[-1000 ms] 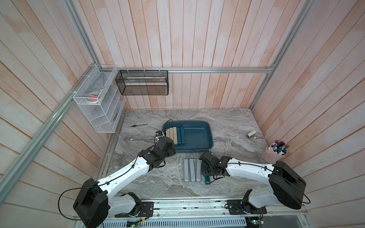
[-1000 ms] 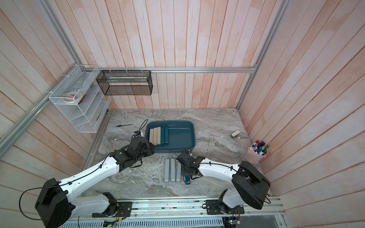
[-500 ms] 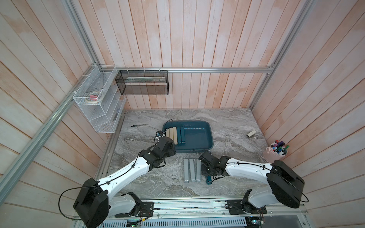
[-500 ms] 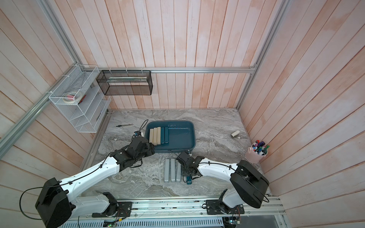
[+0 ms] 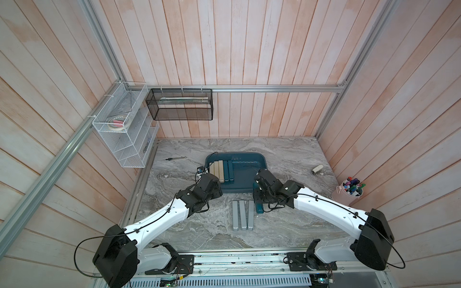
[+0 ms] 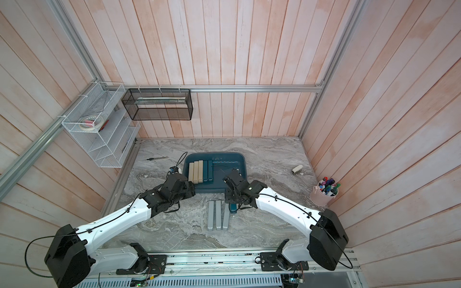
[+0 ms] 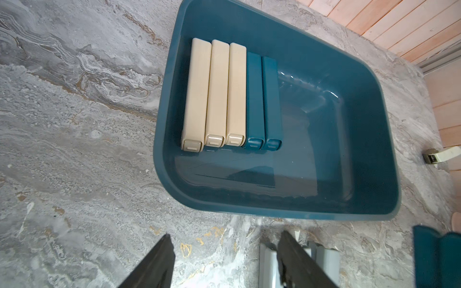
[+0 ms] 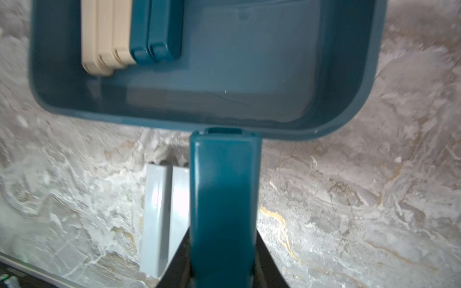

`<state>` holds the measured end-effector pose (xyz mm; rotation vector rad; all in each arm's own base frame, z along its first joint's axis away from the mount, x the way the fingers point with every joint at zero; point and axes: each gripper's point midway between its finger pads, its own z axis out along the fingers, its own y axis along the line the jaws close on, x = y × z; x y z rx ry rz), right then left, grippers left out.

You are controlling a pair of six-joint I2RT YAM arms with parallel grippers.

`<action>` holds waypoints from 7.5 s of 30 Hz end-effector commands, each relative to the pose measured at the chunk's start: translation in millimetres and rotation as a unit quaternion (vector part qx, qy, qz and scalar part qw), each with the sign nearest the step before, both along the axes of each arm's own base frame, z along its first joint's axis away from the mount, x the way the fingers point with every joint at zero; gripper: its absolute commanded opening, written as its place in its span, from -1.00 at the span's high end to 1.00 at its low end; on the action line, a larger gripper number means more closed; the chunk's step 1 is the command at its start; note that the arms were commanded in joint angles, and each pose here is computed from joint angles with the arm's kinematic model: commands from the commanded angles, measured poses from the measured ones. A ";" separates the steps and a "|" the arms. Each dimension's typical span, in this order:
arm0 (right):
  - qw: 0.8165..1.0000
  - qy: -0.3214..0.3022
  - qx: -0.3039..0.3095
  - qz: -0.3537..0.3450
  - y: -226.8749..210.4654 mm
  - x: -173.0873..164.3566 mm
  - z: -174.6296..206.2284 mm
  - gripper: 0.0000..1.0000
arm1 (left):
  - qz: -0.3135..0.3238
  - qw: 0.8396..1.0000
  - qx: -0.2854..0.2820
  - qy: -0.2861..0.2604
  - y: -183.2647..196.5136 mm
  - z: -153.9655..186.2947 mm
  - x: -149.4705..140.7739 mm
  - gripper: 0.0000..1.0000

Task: Put the pruning pliers into the storage box
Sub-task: Pick up the pruning pliers from the center of the board, then place the pruning pliers in the storage box, then pick up the pruning pliers from the center of the board, then place the pruning pliers in the storage box.

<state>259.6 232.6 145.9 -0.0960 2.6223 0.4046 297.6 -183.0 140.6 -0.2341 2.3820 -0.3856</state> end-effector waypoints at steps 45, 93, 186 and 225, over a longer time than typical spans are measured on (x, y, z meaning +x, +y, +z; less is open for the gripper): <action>0.998 -0.047 0.002 0.043 98.8 232.5 -86.4 0.56 | 0.034 0.999 -0.003 0.012 28.2 -7.3 -24.5 -0.38; 0.993 -0.115 0.033 0.023 91.5 195.1 16.9 0.12 | 0.036 0.999 0.021 0.015 34.2 -5.9 -22.4 -0.38; 0.988 -0.117 -0.025 0.098 41.4 180.6 11.8 0.51 | 0.024 0.999 0.022 -0.009 18.2 4.8 1.0 -0.41; 0.994 -0.064 0.036 0.087 105.7 242.3 -66.4 0.51 | 0.043 0.999 0.029 0.004 38.0 -6.8 0.0 -0.42</action>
